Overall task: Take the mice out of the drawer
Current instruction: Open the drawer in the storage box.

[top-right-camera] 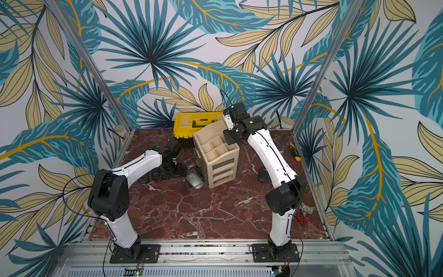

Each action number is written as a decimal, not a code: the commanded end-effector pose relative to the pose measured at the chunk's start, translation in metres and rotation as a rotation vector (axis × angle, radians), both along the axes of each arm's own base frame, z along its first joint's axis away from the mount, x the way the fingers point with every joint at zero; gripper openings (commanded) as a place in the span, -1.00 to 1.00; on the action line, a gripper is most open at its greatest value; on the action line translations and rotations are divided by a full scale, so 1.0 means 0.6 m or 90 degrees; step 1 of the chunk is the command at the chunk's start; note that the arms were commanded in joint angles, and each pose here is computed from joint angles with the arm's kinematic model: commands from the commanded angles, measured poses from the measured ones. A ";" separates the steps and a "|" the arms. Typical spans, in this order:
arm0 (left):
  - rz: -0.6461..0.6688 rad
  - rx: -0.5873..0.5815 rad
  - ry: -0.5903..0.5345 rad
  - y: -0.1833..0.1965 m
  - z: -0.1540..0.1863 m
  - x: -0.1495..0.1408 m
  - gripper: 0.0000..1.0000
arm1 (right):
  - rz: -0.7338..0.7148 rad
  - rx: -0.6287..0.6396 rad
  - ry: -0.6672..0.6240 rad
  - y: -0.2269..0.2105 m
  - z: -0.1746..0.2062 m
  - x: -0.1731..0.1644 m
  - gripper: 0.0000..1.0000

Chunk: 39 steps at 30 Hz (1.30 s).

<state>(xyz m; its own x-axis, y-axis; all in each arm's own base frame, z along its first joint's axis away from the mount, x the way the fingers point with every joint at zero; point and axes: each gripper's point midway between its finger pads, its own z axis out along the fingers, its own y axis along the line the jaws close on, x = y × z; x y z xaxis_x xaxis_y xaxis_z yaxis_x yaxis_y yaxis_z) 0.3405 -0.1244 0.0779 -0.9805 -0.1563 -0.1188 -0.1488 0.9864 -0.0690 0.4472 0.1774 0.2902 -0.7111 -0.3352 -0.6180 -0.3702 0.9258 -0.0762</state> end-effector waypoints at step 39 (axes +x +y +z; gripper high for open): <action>-0.140 0.254 0.074 0.086 0.016 -0.017 0.99 | -0.041 -0.066 -0.059 -0.038 0.007 0.040 -1.00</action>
